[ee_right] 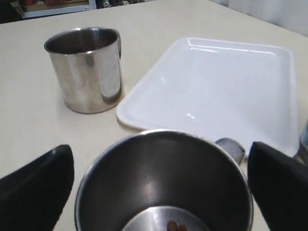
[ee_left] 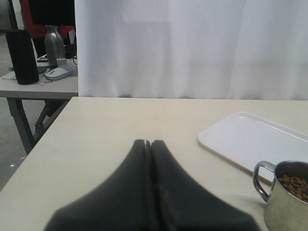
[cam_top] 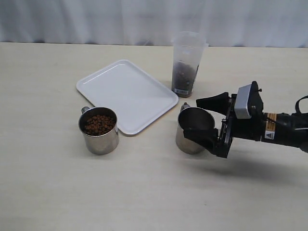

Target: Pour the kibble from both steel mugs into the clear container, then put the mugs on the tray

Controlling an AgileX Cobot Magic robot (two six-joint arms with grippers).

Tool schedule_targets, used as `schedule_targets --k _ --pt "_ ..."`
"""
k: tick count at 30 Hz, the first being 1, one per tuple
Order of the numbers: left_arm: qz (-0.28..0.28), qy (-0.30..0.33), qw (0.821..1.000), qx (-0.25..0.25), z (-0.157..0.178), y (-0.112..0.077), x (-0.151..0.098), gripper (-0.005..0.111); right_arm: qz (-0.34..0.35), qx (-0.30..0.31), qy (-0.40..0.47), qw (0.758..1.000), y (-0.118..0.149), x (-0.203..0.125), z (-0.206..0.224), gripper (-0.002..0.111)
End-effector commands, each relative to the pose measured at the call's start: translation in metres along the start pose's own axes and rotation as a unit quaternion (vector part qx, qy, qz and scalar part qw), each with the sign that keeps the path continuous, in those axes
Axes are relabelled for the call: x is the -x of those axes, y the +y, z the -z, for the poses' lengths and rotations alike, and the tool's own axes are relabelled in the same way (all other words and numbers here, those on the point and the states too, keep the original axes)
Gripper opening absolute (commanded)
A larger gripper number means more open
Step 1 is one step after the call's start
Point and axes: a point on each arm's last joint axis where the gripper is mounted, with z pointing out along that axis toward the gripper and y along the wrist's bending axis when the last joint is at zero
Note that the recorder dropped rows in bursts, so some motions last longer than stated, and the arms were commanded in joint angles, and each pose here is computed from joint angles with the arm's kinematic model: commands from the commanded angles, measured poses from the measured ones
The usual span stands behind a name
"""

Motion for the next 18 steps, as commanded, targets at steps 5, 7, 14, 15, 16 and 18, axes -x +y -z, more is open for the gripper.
schedule_targets --k 5,7,14,15,16,18 --pt "0.002 -0.003 1.0 0.001 0.0 0.0 0.0 0.0 -0.048 -0.036 -0.035 0.998 0.015 0.039 0.023 0.081" --pt "0.002 -0.003 1.0 0.001 0.0 0.0 0.0 0.0 -0.131 -0.066 -0.058 0.987 0.017 0.055 0.043 0.069" --pt "0.002 -0.003 1.0 0.001 0.0 0.0 0.0 0.0 -0.245 -0.261 -0.097 0.929 0.063 0.072 0.127 0.005" --pt "0.002 -0.003 1.0 0.001 0.0 0.0 0.0 0.0 -0.239 -0.297 -0.097 0.919 0.072 0.07 0.132 0.005" --pt "0.002 -0.003 1.0 0.001 0.0 0.0 0.0 0.0 -0.23 -0.326 -0.098 0.912 0.081 0.068 0.136 0.005" --pt "0.002 -0.003 1.0 0.001 0.0 0.0 0.0 0.0 -0.207 -0.374 -0.104 0.898 0.099 0.065 0.143 0.005"
